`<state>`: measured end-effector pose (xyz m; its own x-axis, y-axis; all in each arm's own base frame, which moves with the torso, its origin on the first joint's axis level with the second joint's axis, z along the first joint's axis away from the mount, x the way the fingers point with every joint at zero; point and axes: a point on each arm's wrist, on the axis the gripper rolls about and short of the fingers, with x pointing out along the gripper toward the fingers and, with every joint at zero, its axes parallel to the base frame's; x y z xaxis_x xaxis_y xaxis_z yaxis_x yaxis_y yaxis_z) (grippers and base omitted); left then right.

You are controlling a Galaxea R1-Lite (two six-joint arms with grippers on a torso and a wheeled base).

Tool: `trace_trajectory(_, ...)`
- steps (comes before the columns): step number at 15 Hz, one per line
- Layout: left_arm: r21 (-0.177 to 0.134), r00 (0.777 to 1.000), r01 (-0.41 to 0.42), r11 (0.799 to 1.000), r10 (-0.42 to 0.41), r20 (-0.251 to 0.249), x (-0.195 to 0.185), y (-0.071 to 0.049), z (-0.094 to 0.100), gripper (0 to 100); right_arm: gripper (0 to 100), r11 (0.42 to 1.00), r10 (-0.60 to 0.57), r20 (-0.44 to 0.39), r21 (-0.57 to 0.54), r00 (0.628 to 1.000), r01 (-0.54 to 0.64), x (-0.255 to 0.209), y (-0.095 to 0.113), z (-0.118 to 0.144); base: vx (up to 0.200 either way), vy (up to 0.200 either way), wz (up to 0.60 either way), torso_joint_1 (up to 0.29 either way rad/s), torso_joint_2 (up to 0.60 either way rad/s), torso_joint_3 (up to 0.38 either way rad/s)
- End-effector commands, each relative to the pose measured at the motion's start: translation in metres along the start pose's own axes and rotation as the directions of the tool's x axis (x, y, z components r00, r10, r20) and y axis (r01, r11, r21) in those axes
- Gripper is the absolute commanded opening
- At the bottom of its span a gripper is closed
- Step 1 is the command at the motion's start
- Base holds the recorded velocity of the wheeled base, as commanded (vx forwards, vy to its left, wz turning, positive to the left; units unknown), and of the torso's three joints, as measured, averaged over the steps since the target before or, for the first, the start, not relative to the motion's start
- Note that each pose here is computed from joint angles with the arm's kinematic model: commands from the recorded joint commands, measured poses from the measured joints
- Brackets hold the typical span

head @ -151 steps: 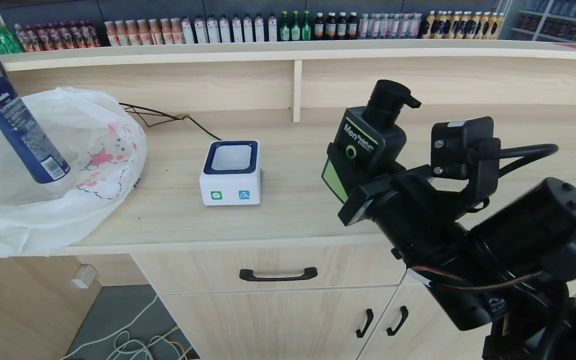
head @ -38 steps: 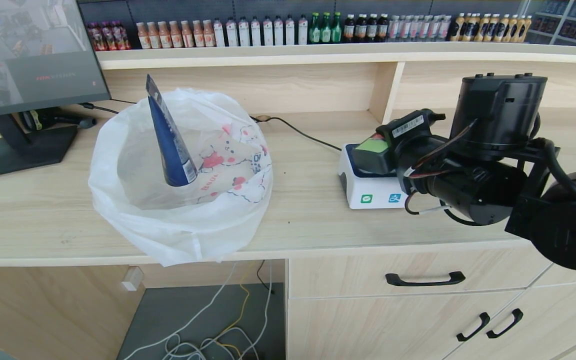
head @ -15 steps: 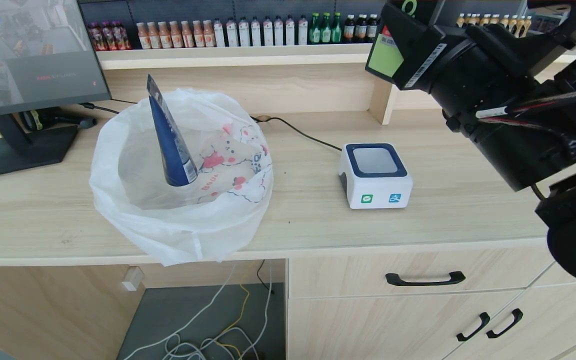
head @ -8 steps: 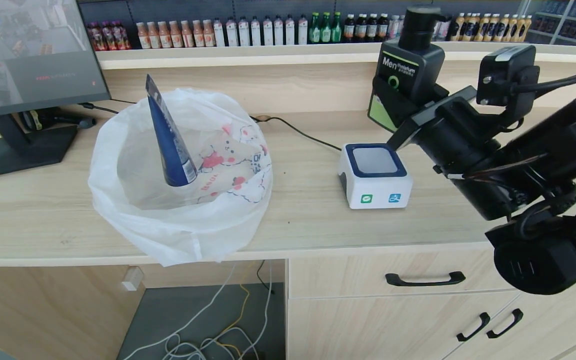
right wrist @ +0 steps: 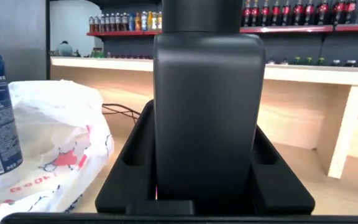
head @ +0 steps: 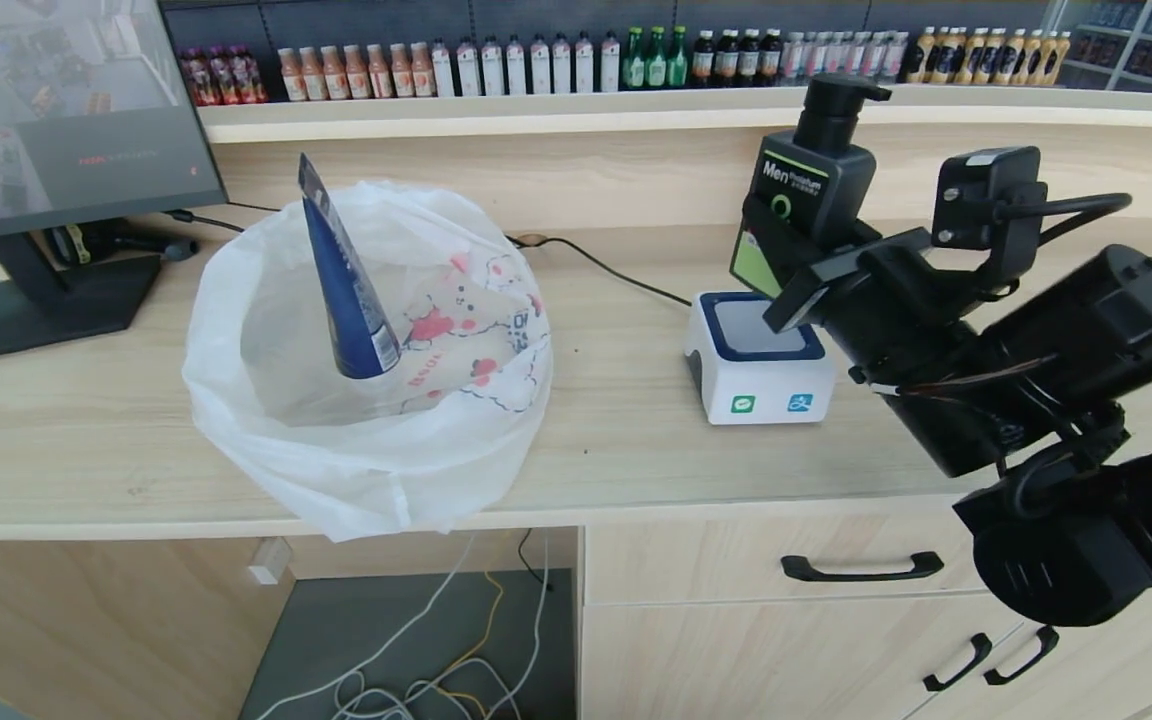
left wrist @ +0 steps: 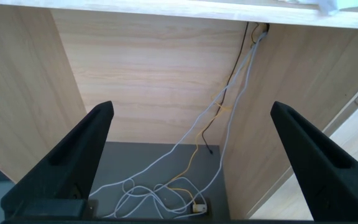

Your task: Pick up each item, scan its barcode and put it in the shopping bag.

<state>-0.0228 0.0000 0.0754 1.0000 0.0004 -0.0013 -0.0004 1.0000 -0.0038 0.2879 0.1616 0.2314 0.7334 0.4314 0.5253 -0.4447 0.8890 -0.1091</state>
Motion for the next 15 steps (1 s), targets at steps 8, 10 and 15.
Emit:
trace_trajectory(8,-0.002,1.0,0.0,1.0,0.0,0.0,0.0,0.0,0.0,100,0,0.998,0.023,-0.012,0.058,1.0,-0.022,0.002,0.026,-0.004,0.0,0.2,0.0,0.004,0.0,-0.001)
trace_trajectory(10,-0.002,1.0,0.0,1.0,0.0,0.0,0.0,0.0,0.0,100,0,0.998,0.006,-0.014,0.058,1.0,-0.005,0.005,0.02,-0.008,0.0,0.2,0.0,0.0,0.0,0.002)
trace_trajectory(15,0.002,1.0,0.0,1.0,0.0,0.0,0.0,0.0,0.0,100,0,0.998,-0.002,-0.035,0.059,0.999,0.004,0.002,0.018,-0.013,0.0,0.16,0.0,0.002,0.0,0.0)
